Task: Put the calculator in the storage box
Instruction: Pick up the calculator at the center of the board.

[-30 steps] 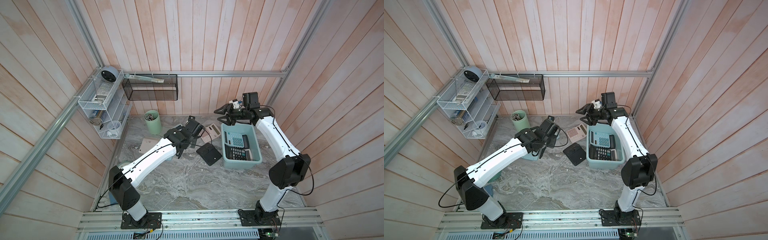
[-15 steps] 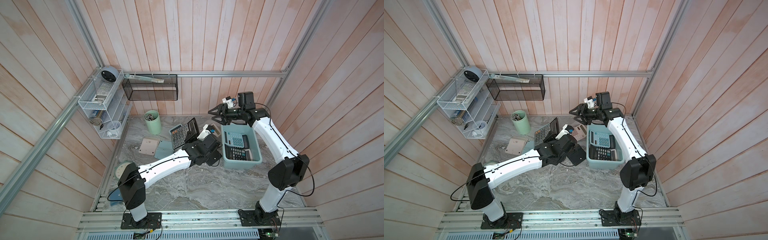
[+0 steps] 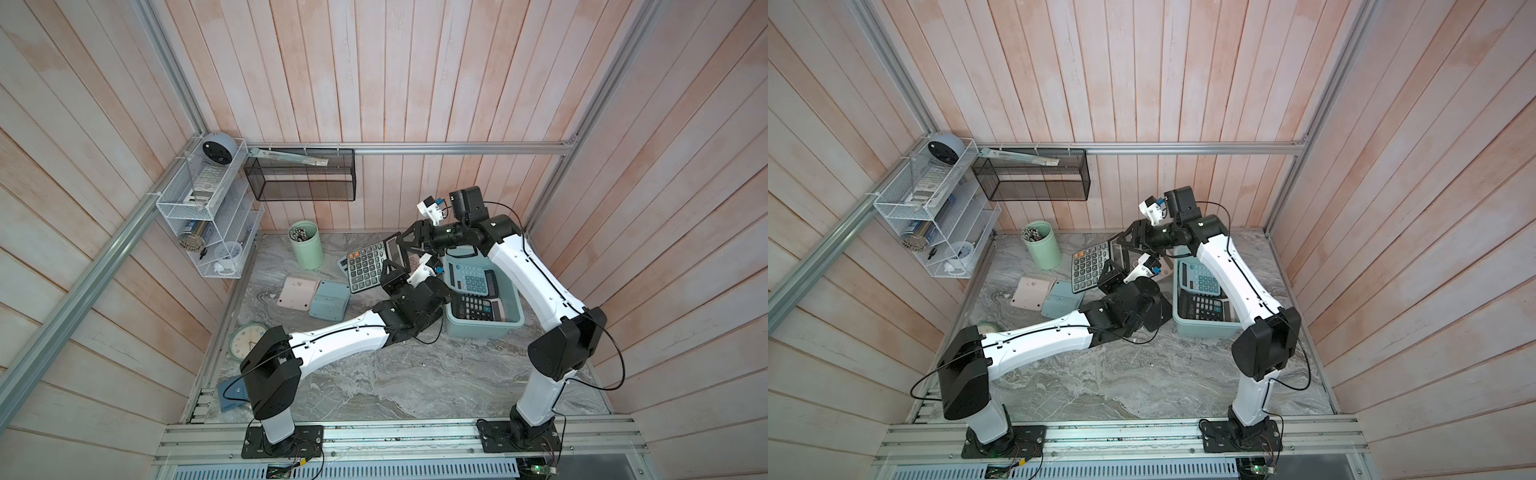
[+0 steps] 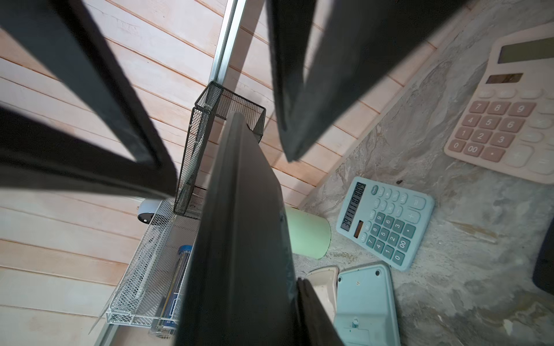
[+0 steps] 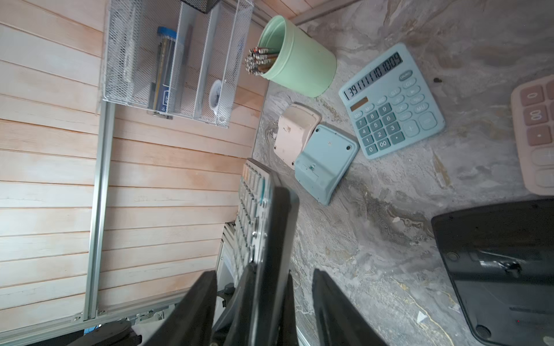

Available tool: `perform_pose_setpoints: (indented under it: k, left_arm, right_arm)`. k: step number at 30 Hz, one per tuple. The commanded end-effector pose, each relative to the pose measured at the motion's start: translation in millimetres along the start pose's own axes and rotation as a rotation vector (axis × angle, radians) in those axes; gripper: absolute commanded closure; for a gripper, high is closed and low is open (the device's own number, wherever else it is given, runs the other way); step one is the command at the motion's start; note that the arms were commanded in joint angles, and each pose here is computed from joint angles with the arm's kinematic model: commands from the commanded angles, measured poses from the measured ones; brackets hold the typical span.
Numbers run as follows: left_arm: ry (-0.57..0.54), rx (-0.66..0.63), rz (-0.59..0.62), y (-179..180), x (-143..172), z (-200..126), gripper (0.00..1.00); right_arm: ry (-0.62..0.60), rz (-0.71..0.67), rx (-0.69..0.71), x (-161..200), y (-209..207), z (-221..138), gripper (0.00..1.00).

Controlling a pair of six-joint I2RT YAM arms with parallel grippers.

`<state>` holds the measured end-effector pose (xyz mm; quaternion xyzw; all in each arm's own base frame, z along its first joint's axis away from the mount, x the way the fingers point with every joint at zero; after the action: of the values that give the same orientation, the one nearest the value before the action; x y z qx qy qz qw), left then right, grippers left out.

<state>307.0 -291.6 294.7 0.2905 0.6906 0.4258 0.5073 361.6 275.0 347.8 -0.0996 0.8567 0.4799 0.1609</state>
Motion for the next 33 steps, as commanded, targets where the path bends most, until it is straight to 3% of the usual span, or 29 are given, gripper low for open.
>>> perform_pose_setpoints:
  k: [1,3,13,16,22,23,30,33]
  left_arm:
    - [0.007,-0.028,-0.047,8,-4,0,1.00]
    - [0.007,-0.022,-0.049,8,-3,0,1.00]
    - [0.011,0.028,-0.068,7,-3,-2,0.97]
    - [0.009,0.078,-0.089,9,-5,-4,0.70]
    - [0.028,0.224,-0.191,17,-7,-9,0.04]
    - [0.035,0.246,-0.210,18,-7,-10,0.00]
    - [0.122,0.456,-0.377,29,2,-15,0.00]
    - [0.222,0.532,-0.497,35,19,3,0.00]
  right_arm:
    - [0.070,-0.010,0.032,12,-5,9,0.47]
    - [0.080,-0.011,0.016,14,-3,13,0.50]
    - [0.083,-0.004,-0.012,13,1,19,0.92]
    - [0.066,0.003,0.003,11,0,17,1.00]
    - [-0.019,0.053,0.112,-3,-19,-4,1.00]
    - [-0.031,0.060,0.132,-4,-22,-10,1.00]
    - [-0.138,0.137,0.234,-16,-59,-70,1.00]
    - [-0.211,0.177,0.275,-18,-78,-104,1.00]
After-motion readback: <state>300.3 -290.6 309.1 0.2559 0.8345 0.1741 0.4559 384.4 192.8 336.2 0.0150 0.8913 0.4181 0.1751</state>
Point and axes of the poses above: each gripper's point midway between its finger pads, its own z axis out along the fingers, its own y axis along the line the jaws close on, x = y × z, the point moved 5 cm from there along -z, back along the fingers, and after that the axes turned 2 degrees about -z, right-handed, at the moved point
